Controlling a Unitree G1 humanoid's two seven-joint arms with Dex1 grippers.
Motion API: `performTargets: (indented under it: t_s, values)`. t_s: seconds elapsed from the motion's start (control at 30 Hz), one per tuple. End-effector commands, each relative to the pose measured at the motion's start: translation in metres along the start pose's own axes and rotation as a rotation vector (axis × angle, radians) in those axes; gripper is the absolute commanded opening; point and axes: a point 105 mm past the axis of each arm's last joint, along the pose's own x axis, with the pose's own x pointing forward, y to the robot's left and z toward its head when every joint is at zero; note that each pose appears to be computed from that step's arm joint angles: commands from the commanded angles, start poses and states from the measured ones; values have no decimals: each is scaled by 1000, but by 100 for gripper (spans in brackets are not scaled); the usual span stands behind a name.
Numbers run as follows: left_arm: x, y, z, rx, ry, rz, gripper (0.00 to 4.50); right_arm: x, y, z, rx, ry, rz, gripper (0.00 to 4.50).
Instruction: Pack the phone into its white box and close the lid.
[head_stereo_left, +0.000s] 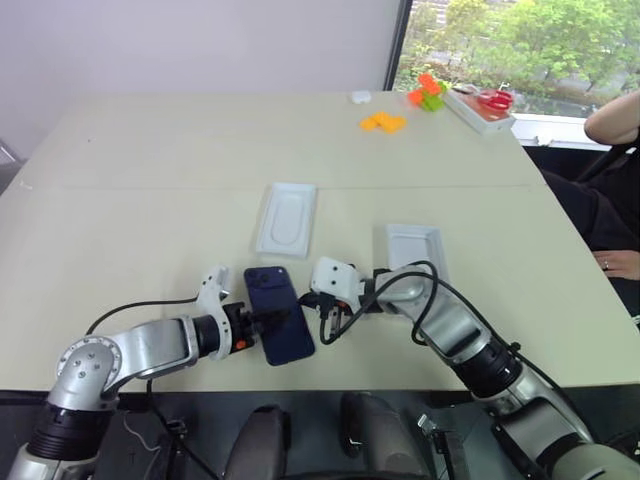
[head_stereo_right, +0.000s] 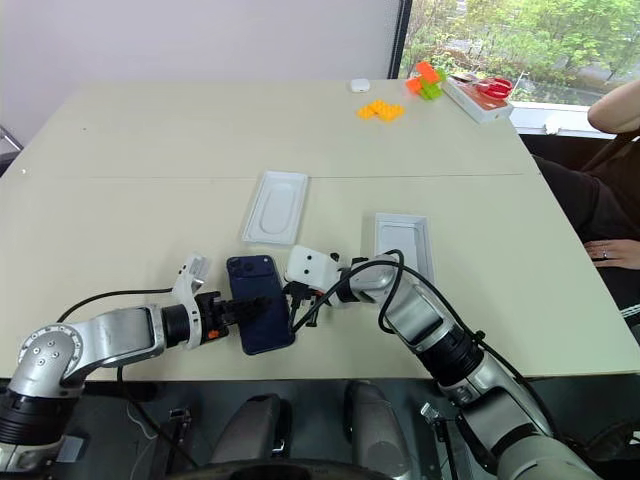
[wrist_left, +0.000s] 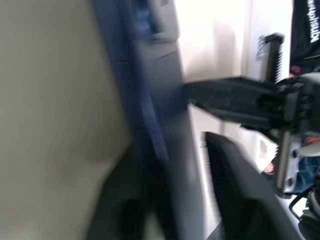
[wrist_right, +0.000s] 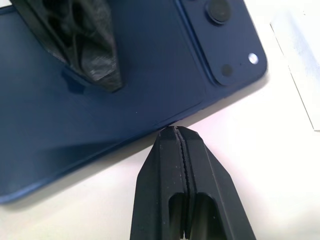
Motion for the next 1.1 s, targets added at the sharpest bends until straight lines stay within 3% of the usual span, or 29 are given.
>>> performTargets:
  t_s: [0.03,0.23,0.33,0.4,0.73,0.83,1.0,1.1]
  values:
    - [-5,-5,5,22,-27,-12,165,-4,-2,3,-6,-9,-12,0]
    - [-9,-1,8,-4,-53,-23,165,-10,-10,2,-4,-5,-51,0]
    - [-10,0,8,-11,-58,-26,81,-14,-16,4,-6,-7,-76,0]
    - [-10,-1,8,-9,-59,-29,1,-17,-20,5,-12,-8,-92,0]
    - [-38,-2,19,-25,-196,-94,1,-45,-58,34,-59,-57,-205,0]
    - [-61,11,33,-67,-310,-100,0,-42,-59,50,-59,-110,-161,82]
    - [-82,27,42,-74,-350,-31,0,-19,-62,57,-120,-104,-141,337]
    - [-88,30,43,-62,-343,-10,0,-6,-64,56,-134,-90,-118,337]
